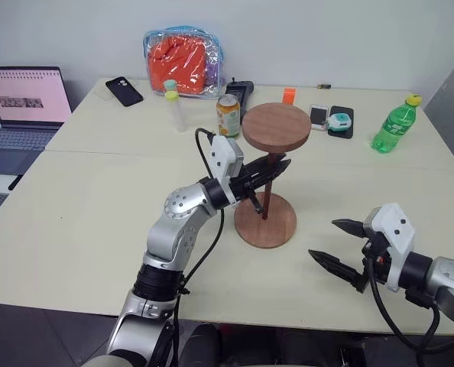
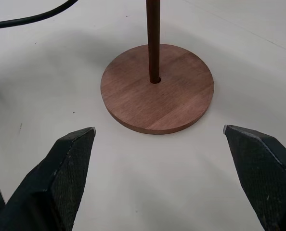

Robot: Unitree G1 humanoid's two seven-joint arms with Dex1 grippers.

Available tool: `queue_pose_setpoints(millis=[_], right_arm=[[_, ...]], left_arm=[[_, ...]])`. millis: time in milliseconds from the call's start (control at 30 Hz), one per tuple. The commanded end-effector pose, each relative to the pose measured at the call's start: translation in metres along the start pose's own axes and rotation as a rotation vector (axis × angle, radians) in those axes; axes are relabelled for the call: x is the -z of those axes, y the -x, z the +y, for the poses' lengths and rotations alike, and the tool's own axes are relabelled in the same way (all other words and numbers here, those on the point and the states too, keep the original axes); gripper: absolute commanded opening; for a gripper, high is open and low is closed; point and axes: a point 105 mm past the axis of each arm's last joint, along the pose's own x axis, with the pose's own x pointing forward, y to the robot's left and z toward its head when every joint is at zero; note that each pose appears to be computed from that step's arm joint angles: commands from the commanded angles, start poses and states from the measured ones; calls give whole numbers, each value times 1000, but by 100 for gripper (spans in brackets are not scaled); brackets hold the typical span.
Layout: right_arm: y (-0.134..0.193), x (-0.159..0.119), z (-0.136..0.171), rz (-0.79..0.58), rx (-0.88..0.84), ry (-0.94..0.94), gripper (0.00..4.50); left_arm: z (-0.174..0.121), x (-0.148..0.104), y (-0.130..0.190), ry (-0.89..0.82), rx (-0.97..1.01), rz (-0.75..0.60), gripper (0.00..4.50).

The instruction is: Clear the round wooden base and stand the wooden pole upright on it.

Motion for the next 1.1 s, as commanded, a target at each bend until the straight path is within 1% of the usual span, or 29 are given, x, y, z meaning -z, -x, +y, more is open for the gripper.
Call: queue_pose_setpoints(millis=[33,300,500,767,1100], right_arm=[[2,-9,5,-32,-10,53,450],[2,-9,5,-30,-12,53,450],[2,-9,6,-26,-15,53,450],[3,-9,5,-27,-15,54,450],[2,-10,5,-28,-14,55,450]], left_arm=[[-7,-2,-2,-19,17,-11,26],[-5,2,-4,-47,15,-25,26],[4,6,-3,-49,-15,-24,26],[-2,11,6,-32,8,4,26],[1,16,15,-35,-14,31,26]])
